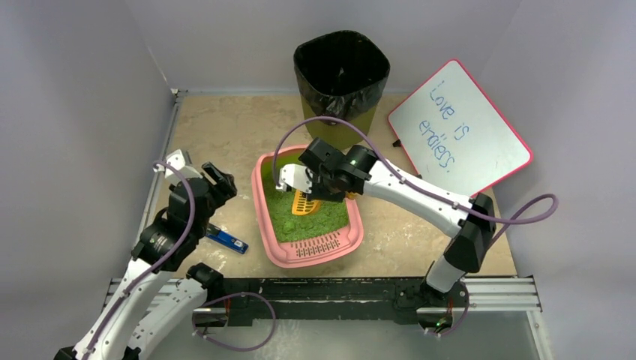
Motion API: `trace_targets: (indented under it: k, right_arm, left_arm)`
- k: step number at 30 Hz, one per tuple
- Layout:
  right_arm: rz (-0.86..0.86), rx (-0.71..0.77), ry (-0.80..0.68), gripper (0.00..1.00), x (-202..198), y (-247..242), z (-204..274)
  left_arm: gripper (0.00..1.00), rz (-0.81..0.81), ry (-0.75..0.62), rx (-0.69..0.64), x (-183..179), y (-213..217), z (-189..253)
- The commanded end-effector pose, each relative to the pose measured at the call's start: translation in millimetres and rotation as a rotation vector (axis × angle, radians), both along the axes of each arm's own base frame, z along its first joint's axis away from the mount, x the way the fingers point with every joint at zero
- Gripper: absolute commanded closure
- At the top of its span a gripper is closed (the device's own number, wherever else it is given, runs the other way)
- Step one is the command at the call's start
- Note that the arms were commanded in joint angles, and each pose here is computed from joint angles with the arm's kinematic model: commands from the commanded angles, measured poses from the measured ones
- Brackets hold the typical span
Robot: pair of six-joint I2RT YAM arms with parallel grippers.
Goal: Clean the litter box
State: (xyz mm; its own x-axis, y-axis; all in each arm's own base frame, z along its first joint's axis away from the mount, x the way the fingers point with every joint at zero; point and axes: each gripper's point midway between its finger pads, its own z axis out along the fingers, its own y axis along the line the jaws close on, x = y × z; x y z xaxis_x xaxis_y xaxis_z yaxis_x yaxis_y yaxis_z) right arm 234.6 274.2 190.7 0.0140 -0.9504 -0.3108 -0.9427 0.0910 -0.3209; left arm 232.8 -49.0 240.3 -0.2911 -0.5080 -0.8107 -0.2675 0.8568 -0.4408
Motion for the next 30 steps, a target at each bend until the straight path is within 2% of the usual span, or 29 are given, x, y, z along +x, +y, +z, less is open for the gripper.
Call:
trace_targets:
  k: [1,6,14,30]
  right_arm:
    - [-0.048,0.087,0.033,1.0,5.2,23.3,14.8]
    - [-0.132,0.057,0.115,1.0,20.6,29.5,0.0]
    - [-0.221,0.092,0.18,1.0,43.3,30.3,-7.1]
    - [-0.283,0.169,0.115,1.0,91.4,48.4,-29.3]
  left_arm:
    - [0.37,0.063,-0.061,-0.014,-1.3,12.7,12.0]
    - [0.37,0.087,-0.072,-0.002,-3.7,19.1,13.6]
    - [0.37,0.084,-0.074,0.0,-5.2,19.8,13.2]
    - [0.37,0.087,-0.086,-0.005,-5.4,20.5,14.5]
